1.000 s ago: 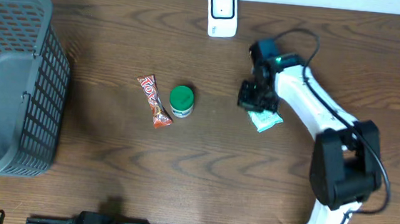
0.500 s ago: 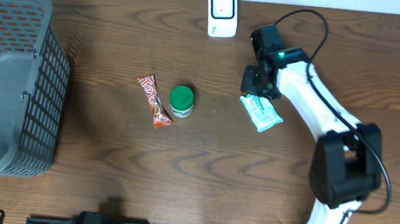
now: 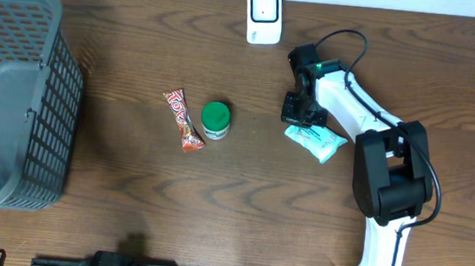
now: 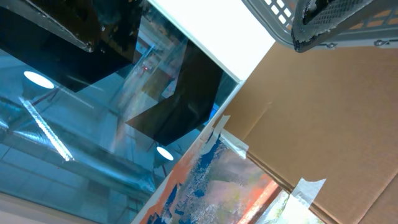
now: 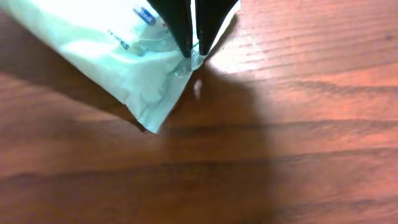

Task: Scan the item barcode
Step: 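Lower the right gripper onto the mint-green pack and grasp it, then lift the mint-green pack and swing it toward the scanner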

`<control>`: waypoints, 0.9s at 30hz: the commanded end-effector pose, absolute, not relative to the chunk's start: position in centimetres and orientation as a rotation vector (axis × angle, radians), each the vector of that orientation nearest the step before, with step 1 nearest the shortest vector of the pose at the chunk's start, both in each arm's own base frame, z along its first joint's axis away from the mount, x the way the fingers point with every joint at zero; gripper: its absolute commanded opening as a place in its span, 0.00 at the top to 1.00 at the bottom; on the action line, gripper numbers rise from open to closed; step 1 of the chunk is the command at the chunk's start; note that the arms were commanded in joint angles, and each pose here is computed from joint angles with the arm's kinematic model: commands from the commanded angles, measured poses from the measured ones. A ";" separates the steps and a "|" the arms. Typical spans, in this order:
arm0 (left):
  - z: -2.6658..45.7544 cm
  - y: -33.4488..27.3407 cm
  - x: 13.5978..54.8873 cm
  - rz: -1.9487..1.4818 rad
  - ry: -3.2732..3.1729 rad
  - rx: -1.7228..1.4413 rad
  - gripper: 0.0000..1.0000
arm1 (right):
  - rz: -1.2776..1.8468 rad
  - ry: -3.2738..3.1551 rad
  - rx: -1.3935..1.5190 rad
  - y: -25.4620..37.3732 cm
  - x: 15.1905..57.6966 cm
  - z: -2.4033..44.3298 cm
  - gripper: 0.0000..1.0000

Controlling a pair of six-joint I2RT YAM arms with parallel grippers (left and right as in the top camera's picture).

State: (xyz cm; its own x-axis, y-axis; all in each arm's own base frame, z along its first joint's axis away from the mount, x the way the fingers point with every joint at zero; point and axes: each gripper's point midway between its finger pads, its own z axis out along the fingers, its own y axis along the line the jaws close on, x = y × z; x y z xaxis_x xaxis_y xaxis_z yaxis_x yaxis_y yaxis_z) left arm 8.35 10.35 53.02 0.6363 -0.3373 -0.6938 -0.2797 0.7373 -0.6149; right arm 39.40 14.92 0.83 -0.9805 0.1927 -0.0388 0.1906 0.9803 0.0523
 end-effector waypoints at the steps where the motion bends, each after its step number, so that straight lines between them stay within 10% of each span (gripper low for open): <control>1: 52.9 10.4 8.4 -0.040 0.899 -0.777 0.02 | 0.209 2.952 0.256 16.1 41.0 8.2 0.98; 6: 52.9 10.4 8.4 -0.040 0.899 -0.777 0.02 | 0.243 2.875 0.187 15.6 39.7 14.3 0.43; 21: 52.9 10.4 8.4 -0.040 0.899 -0.777 0.02 | -0.243 2.999 0.077 11.8 32.6 14.0 0.01; 27: 52.9 10.4 8.4 -0.040 0.899 -0.777 0.02 | -0.526 2.840 0.153 11.1 32.6 13.0 0.01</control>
State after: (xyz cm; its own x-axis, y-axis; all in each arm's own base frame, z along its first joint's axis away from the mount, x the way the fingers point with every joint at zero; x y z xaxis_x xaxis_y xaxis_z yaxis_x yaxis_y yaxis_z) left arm 8.35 10.35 53.03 0.6365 -0.3373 -0.6936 -0.2794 0.7373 -0.6151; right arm 31.95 12.85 13.37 -0.9867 0.0186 -0.1617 0.0508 0.9789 -0.1979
